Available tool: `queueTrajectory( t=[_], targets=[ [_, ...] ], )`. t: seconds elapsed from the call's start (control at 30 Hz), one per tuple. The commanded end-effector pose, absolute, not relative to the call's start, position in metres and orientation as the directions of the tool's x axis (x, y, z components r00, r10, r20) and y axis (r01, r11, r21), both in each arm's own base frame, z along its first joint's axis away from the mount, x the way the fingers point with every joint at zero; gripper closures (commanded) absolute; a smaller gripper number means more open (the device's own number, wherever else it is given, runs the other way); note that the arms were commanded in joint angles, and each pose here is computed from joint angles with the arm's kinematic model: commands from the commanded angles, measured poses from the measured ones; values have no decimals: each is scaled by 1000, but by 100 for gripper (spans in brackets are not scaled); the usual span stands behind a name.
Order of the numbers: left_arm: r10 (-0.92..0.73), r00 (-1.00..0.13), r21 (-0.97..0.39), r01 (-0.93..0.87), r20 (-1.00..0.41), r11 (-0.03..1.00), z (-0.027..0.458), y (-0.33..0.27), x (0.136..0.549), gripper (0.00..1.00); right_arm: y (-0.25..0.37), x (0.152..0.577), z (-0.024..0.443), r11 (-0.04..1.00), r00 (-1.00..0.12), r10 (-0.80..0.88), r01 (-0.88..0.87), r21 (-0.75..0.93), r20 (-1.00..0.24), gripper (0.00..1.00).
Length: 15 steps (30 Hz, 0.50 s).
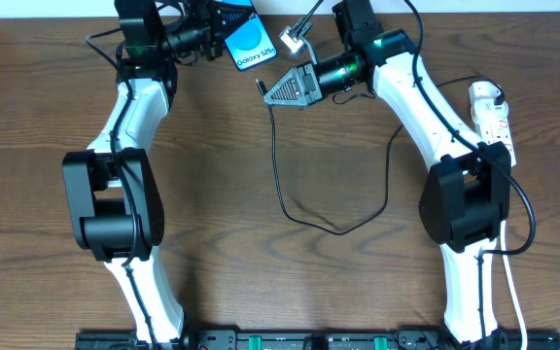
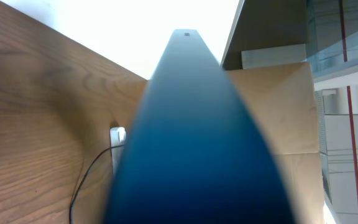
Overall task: Plug charger to phone and switch on socket
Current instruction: 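Align the USB-C plug under the phone's charging port with the right gripper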
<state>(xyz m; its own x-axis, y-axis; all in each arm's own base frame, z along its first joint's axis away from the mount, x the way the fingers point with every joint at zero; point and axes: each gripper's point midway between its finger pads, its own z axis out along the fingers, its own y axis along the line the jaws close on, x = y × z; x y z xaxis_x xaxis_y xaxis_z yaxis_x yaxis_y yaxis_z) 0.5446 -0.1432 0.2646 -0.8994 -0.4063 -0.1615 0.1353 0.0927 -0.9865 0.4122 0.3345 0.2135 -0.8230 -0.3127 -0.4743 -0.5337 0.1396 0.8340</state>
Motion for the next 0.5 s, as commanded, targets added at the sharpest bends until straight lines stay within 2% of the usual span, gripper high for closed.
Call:
queueTrajectory(
  t=[0.0, 0.47],
  targets=[
    [-404, -888, -975, 196, -221, 104, 279, -146, 543, 93, 334, 408, 235, 111, -805, -302, -562, 819, -511, 99],
    [-404, -888, -975, 196, -221, 104, 279, -146, 543, 93, 334, 422, 244, 115, -819, -262, -552, 826, -511, 99]
  ],
)
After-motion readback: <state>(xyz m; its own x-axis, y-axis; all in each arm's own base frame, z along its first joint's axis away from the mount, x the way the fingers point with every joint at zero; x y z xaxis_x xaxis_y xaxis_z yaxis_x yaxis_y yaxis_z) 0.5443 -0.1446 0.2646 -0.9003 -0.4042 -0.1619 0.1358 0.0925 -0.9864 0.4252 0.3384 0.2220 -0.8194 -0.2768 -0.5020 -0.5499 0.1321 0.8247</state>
